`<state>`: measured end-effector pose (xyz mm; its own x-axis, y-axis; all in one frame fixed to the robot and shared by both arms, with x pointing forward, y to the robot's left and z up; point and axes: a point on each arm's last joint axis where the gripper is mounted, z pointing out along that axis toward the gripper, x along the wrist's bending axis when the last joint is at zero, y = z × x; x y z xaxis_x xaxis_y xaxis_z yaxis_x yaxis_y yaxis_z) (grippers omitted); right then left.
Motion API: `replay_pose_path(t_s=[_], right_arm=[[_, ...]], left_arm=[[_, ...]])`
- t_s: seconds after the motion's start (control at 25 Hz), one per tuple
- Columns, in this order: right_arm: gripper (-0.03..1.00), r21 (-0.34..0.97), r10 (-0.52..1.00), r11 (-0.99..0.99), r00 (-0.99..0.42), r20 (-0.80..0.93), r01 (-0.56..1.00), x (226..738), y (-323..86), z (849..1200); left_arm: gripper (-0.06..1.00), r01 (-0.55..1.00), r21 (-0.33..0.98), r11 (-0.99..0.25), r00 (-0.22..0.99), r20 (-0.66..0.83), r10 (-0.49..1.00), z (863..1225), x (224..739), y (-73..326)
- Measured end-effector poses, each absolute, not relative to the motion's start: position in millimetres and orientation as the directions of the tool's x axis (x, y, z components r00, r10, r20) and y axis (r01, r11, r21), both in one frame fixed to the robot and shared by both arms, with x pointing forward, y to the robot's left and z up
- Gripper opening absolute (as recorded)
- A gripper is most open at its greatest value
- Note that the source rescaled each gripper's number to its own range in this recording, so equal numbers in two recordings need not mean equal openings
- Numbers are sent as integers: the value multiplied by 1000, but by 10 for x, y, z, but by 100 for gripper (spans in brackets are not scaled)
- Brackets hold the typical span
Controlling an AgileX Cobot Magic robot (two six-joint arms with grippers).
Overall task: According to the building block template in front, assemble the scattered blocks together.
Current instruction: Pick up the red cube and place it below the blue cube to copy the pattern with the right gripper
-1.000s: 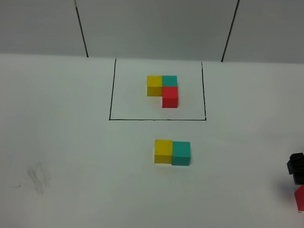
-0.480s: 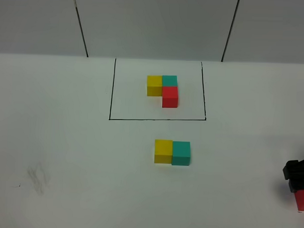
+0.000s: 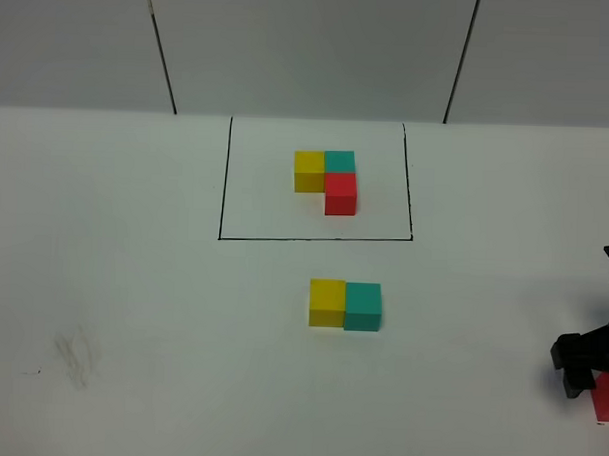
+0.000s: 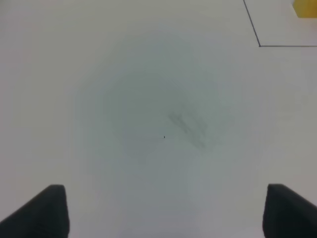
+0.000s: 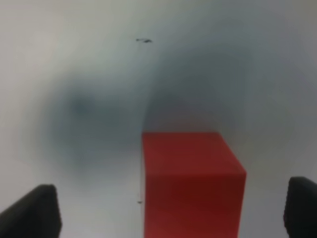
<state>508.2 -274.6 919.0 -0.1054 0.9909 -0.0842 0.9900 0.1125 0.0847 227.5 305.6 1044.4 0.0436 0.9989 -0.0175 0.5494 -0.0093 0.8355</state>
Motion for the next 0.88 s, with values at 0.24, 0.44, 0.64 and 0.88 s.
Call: replay_pose_path(t_s=[0.24, 0.44, 0.64, 0.88], right_arm=[[85, 50, 993, 94, -90, -76, 994, 5110, -2773, 9040], [82, 45, 994, 83, -80, -72, 996, 5128, -2822, 8985], [74, 38, 995, 75, -72, -69, 996, 5131, -2850, 8966], [46, 41, 995, 75, -72, -66, 996, 5133, -2849, 8966]], left_arm=[[86, 549, 835, -8, 43, -18, 999, 10444, 2275, 3056], [86, 549, 835, -9, 44, -18, 999, 10444, 2275, 3056], [86, 549, 835, -9, 44, -18, 999, 10444, 2275, 3056], [86, 549, 835, -9, 44, -18, 999, 10444, 2275, 3056]])
